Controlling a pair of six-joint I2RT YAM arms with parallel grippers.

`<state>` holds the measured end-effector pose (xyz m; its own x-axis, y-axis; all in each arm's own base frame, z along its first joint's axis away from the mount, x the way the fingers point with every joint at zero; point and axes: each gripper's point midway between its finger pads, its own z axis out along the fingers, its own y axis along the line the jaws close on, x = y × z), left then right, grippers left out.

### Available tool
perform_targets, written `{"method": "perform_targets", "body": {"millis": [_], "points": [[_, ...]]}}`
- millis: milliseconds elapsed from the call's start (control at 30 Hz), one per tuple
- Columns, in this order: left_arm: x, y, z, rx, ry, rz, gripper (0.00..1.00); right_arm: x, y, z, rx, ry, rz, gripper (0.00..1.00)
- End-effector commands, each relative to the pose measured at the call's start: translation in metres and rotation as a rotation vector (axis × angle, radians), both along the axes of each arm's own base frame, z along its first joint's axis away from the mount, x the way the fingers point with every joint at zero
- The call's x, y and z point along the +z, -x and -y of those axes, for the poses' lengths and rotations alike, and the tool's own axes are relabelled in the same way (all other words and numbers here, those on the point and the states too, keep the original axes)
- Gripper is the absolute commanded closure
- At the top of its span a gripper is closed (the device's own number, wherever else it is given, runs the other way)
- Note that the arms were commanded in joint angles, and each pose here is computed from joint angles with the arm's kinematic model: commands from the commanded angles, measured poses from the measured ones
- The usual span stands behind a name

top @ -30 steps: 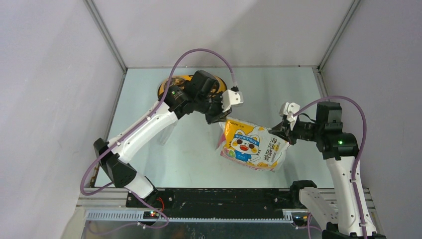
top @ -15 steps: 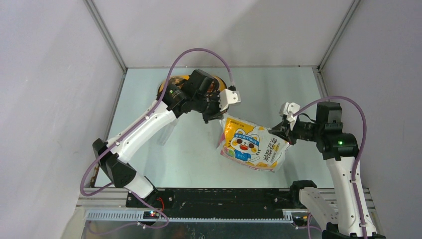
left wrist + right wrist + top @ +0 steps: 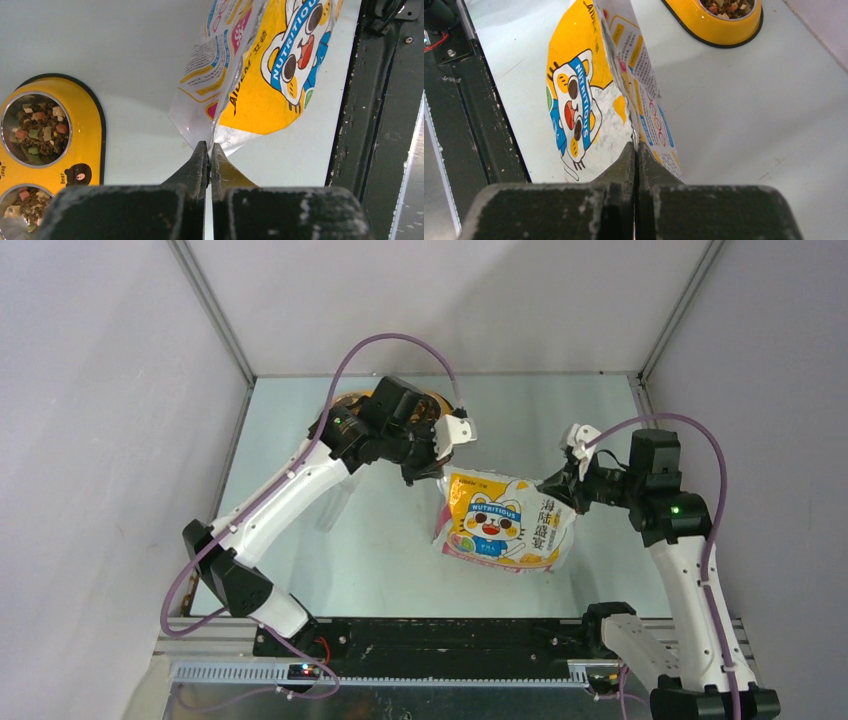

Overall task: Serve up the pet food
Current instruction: Close the pet food bag at the center of the board.

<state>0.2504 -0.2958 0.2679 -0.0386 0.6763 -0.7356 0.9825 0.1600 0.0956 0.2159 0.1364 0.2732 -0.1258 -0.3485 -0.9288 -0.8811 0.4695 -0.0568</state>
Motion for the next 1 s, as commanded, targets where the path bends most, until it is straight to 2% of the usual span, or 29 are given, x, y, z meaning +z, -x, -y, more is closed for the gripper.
{"method": "perform_targets", "body": {"millis": [0, 200, 267, 300, 333, 367, 400, 467, 600, 700, 967], "points": [[0.062, 0.002, -0.007, 0.011, 0.13, 0.113, 1.0, 0.06, -0.029, -0.013, 0.051, -0.06, 0.246, 1.0], [0.061, -0.005, -0.009, 0.045, 0.122, 0.128, 1.0, 0.057, -0.02, -0.017, 0.114, -0.036, 0.229, 1.0], [0.06, -0.007, -0.01, 0.054, 0.119, 0.131, 0.91, 0.056, -0.018, -0.014, 0.103, -0.015, 0.24, 0.87], [0.06, -0.007, -0.01, 0.056, 0.117, 0.132, 0.79, 0.056, -0.016, -0.012, 0.097, -0.003, 0.249, 0.75], [0.059, -0.007, -0.009, 0.053, 0.115, 0.131, 0.75, 0.056, -0.014, -0.01, 0.091, 0.003, 0.252, 0.64], [0.059, -0.007, -0.009, 0.052, 0.114, 0.128, 0.66, 0.057, -0.014, -0.009, 0.085, 0.01, 0.259, 0.59], [0.058, -0.007, -0.009, 0.048, 0.114, 0.126, 0.62, 0.056, -0.013, -0.007, 0.077, 0.013, 0.258, 0.52], [0.057, -0.007, -0.008, 0.049, 0.113, 0.124, 0.52, 0.055, -0.013, -0.003, 0.064, 0.018, 0.255, 0.47], [0.056, -0.006, -0.008, 0.047, 0.114, 0.119, 0.37, 0.052, -0.012, 0.002, 0.053, 0.024, 0.244, 0.44], [0.057, -0.005, -0.008, 0.043, 0.115, 0.117, 0.31, 0.051, -0.011, 0.005, 0.049, 0.04, 0.25, 0.41], [0.058, -0.002, -0.009, 0.034, 0.116, 0.118, 0.07, 0.048, 0.0, 0.016, 0.05, 0.127, 0.227, 0.36]]}}
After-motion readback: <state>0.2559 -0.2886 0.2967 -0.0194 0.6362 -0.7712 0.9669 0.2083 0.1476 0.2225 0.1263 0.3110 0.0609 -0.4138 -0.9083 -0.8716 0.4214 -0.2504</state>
